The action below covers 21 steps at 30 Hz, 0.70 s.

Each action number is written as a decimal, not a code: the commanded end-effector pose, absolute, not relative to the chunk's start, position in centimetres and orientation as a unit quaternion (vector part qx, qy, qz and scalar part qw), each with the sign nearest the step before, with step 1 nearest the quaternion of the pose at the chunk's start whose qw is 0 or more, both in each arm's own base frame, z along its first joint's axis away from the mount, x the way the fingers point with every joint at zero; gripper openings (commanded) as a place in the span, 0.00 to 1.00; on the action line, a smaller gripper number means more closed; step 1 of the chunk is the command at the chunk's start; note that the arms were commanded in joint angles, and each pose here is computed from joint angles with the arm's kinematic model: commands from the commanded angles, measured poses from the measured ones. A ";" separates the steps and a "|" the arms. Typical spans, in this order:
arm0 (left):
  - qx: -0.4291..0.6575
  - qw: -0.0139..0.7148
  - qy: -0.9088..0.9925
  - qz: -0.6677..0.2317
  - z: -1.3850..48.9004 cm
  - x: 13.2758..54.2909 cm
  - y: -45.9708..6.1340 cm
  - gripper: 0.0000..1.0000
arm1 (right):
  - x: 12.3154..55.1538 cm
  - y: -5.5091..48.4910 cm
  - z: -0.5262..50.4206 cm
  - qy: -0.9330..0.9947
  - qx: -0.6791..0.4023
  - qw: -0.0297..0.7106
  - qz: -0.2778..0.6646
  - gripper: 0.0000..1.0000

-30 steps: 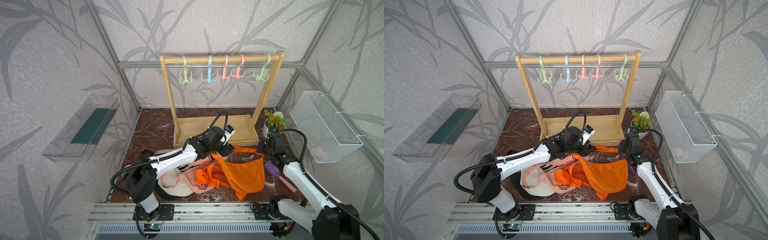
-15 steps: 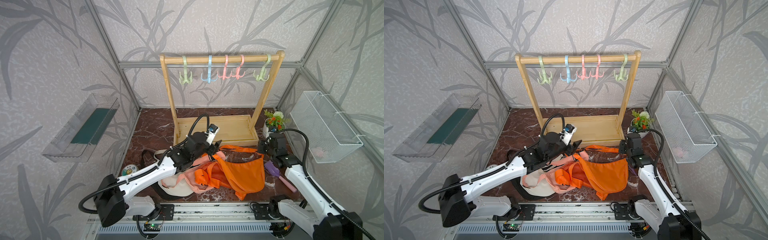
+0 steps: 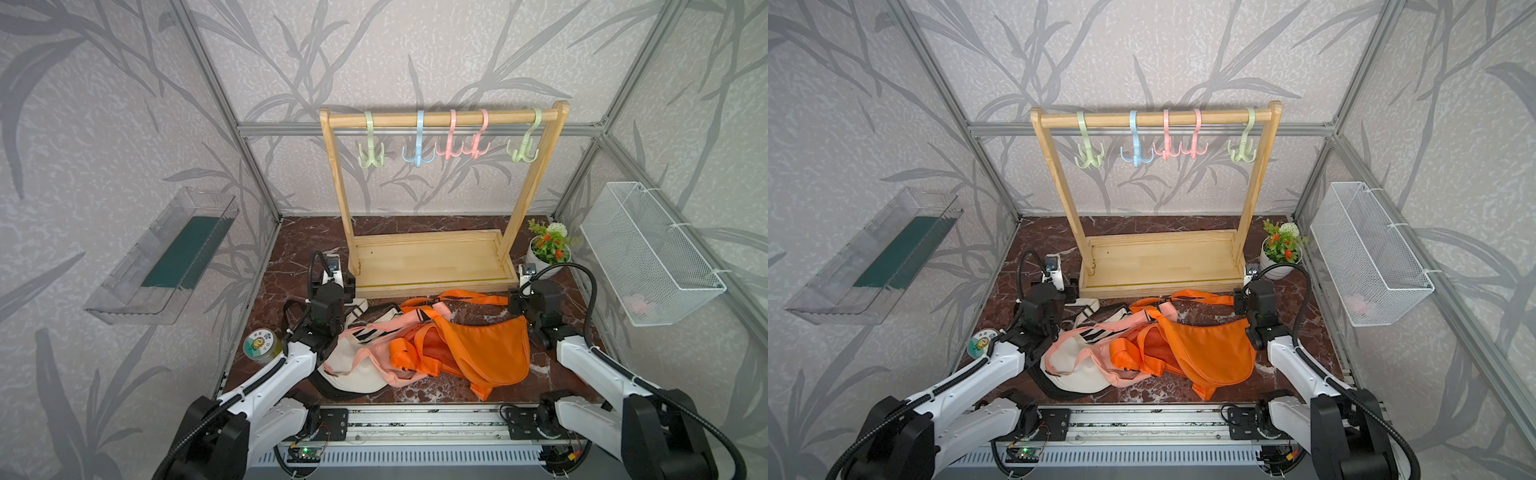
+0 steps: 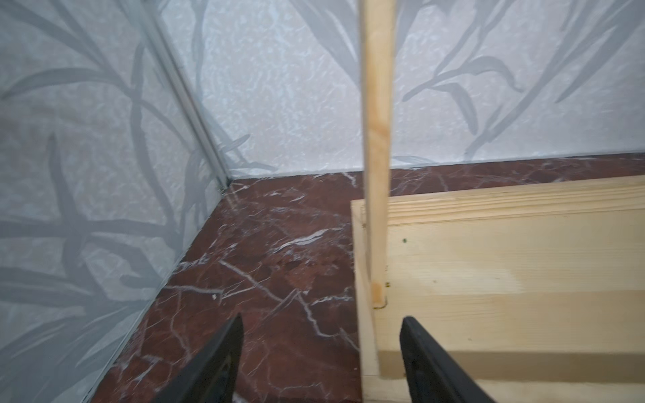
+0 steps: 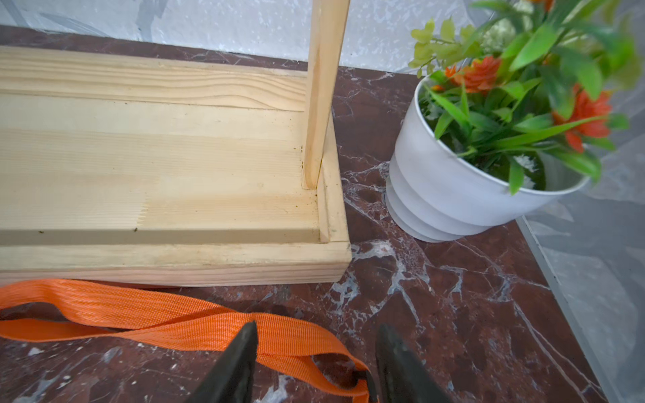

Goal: Take the bag off the hook
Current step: Reset both arms

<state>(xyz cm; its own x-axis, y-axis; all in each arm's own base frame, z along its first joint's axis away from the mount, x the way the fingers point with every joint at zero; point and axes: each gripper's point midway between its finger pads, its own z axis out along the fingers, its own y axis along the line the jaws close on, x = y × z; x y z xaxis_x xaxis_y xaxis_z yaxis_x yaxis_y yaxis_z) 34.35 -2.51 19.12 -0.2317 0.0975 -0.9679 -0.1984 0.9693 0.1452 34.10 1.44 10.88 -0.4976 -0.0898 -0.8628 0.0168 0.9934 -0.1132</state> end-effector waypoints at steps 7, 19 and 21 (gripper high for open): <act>-0.093 0.615 0.767 0.161 15.9 35.5 3.8 0.74 | 37.1 3.2 11.9 0.811 -0.079 0.578 -0.048 0.56; -0.091 0.623 0.776 0.041 11.5 37.9 4.6 0.75 | 37.8 5.3 10.8 0.792 -0.111 0.601 0.000 0.57; -0.090 0.626 0.775 0.028 11.0 38.0 4.6 0.75 | 37.7 5.3 10.2 0.788 -0.113 0.606 0.000 0.57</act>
<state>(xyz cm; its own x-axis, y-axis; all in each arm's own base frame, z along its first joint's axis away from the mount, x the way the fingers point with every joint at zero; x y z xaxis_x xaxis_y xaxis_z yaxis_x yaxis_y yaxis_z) 37.33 5.54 9.61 -0.2875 -0.0793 -0.9545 -0.2540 0.9672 -0.0039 37.56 4.77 9.35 -0.3273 -0.1731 -0.9289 -0.1565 0.9794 -0.1274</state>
